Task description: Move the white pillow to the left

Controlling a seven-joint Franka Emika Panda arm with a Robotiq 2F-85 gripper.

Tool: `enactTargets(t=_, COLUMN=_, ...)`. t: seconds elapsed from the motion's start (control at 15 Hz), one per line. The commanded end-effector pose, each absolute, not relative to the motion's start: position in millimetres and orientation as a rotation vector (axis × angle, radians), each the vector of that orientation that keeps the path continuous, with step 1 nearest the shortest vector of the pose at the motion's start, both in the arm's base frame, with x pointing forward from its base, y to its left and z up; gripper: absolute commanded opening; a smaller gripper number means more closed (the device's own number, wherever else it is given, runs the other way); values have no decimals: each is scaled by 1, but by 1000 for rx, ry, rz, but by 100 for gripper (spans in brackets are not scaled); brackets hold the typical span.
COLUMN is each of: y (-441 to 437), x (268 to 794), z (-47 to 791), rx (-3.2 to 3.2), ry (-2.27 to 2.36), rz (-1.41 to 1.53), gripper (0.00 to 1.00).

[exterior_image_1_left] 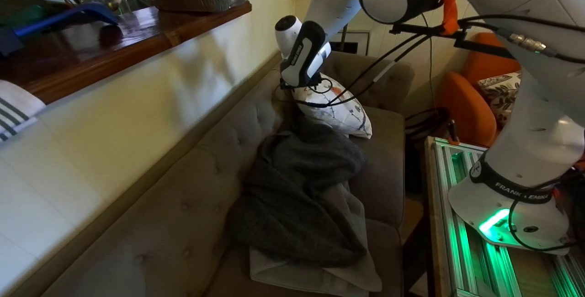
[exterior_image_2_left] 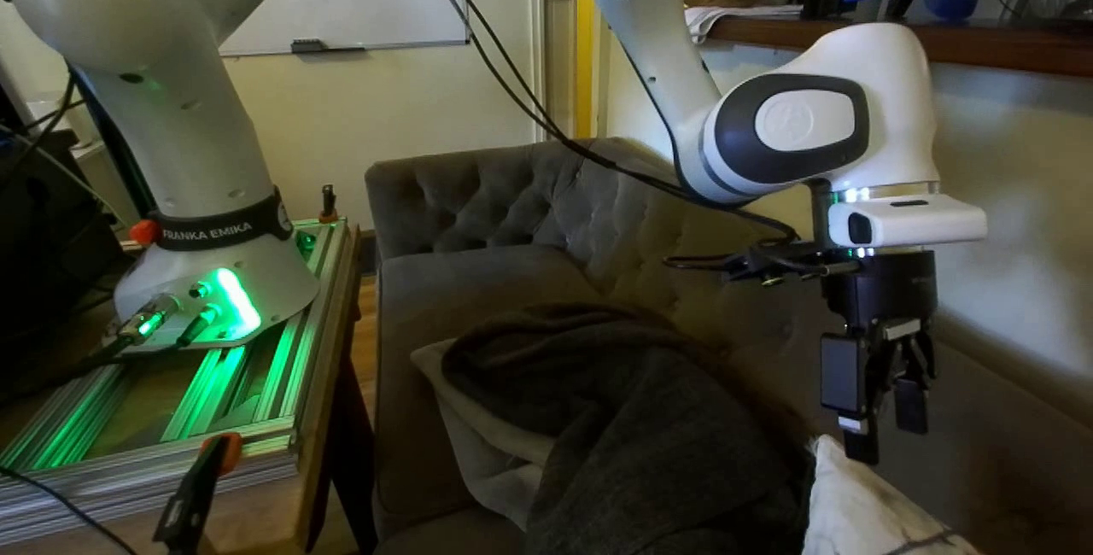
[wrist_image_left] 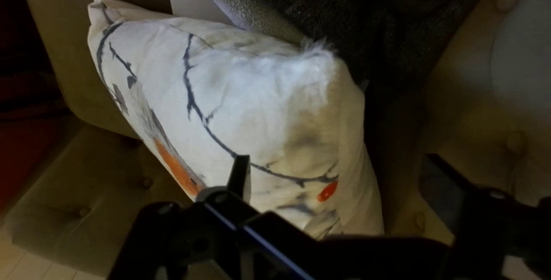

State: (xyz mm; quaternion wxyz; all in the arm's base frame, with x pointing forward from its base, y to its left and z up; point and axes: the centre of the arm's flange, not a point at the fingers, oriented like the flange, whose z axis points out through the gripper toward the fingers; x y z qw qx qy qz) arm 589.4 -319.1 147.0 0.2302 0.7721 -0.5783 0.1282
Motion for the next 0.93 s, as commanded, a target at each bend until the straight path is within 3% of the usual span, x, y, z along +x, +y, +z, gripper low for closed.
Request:
enactTargets(t=0.0, y=-312, x=608, z=133, rx=2028, ry=-1571, rz=280, gripper=100)
enactTargets(t=0.87, y=-312, x=624, z=86, rx=1945, ry=-1471, rz=121, gripper=100)
